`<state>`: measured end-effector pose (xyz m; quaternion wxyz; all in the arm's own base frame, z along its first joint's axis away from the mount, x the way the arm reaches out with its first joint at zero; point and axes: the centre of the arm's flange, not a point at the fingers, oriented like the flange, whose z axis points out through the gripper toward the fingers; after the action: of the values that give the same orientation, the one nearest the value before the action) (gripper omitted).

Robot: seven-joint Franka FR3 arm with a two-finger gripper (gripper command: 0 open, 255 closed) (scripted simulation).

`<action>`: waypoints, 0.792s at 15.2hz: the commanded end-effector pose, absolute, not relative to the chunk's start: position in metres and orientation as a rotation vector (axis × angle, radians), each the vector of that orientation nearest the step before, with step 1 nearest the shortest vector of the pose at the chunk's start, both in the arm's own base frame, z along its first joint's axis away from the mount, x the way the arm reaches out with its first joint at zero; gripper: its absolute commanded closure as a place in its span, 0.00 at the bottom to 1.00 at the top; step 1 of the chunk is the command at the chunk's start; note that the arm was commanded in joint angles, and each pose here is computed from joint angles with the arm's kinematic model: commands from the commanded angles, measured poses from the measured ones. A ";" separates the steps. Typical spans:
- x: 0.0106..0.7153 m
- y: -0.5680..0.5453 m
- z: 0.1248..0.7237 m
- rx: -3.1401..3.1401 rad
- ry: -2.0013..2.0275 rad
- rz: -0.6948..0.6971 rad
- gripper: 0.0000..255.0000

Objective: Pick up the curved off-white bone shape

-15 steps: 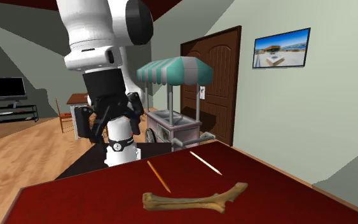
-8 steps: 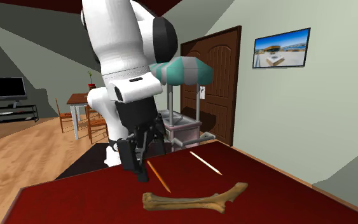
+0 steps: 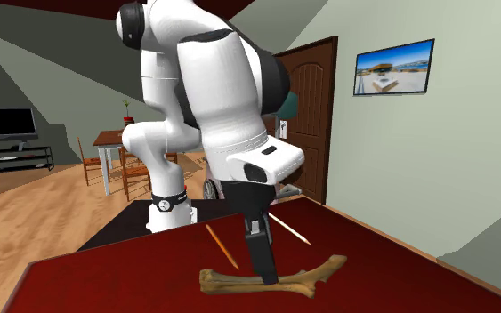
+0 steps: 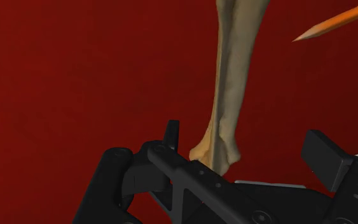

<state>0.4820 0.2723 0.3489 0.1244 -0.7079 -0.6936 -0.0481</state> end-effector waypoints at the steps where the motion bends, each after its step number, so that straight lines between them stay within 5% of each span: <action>1: 0.482 0.276 0.339 -2.042 -2.040 -0.144 0.00; 8: 0.482 0.276 0.309 -2.042 -2.040 -0.144 0.00; 9: 0.482 0.276 0.309 -2.042 -2.040 -0.144 1.00; 12: 0.482 0.276 0.309 -2.042 -2.040 -0.144 1.00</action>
<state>0.4821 0.2764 0.3101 0.1256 -0.7009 -0.7004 -0.0495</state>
